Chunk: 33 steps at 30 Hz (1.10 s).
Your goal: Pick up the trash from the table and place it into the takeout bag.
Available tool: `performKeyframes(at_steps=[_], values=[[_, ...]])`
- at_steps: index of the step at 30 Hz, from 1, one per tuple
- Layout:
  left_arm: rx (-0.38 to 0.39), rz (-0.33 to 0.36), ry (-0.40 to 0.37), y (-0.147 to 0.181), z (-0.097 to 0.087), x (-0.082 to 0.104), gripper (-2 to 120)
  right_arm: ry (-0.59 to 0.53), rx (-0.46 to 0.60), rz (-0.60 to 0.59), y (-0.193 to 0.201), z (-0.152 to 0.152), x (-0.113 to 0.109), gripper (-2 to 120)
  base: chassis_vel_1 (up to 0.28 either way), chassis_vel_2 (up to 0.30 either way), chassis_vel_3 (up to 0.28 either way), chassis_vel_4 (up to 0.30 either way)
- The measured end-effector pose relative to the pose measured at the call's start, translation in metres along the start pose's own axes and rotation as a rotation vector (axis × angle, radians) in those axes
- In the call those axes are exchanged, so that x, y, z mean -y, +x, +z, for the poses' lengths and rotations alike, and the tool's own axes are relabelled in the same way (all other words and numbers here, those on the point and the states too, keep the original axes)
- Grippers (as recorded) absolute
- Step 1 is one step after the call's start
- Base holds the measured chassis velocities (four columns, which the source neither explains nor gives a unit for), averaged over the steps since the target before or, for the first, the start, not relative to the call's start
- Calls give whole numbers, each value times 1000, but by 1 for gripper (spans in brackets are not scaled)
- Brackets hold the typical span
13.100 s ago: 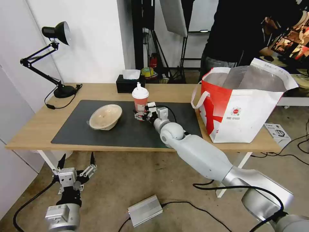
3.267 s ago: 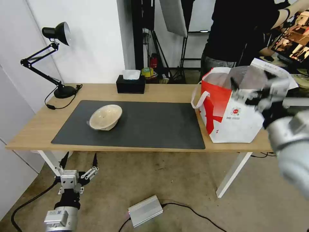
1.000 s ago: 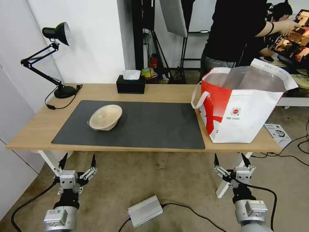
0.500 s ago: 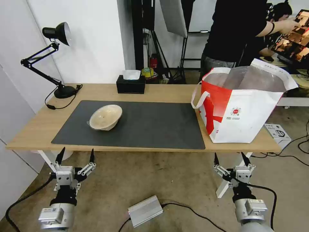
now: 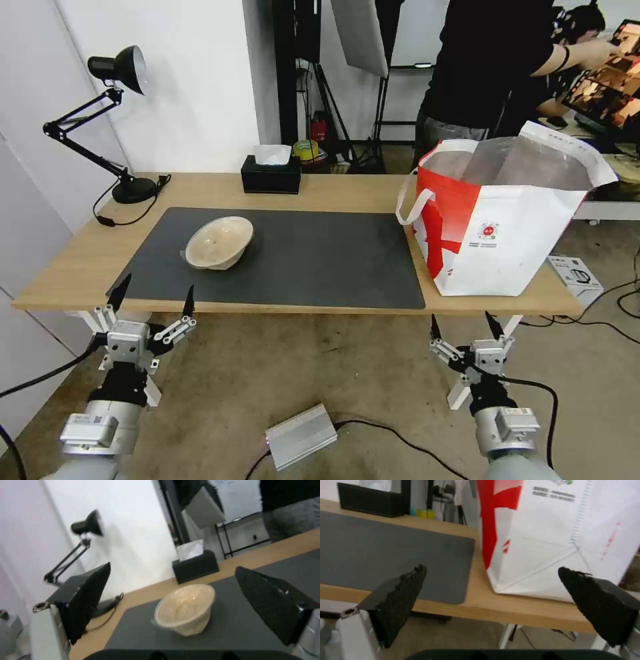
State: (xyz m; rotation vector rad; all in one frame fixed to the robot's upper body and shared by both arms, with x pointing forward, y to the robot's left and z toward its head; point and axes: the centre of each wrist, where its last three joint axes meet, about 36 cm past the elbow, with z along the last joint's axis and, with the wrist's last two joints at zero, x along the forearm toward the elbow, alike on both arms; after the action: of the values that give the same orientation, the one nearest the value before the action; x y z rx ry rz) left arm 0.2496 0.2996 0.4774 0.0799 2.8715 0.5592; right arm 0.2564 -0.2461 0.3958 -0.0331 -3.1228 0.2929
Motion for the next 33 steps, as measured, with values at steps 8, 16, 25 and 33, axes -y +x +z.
performKeyframes(at_steps=[8, 16, 25, 33], values=[[47, 187, -134, -24, 20, -25, 100, -4, -8, -30, -2, -2, -9, 100, 0, 0, 0, 0], [78, 270, -222, -51, 29, -50, 100, 4, -21, -32, 0, 1, -7, 100, 0, 0, 0, 0], [88, 292, -247, -70, 31, -64, 100, 21, -39, -26, 4, 5, -1, 100, 0, 0, 0, 0], [95, 307, -269, -84, 31, -70, 100, 24, -40, -11, 5, 6, 2, 100, 0, 0, 0, 0]])
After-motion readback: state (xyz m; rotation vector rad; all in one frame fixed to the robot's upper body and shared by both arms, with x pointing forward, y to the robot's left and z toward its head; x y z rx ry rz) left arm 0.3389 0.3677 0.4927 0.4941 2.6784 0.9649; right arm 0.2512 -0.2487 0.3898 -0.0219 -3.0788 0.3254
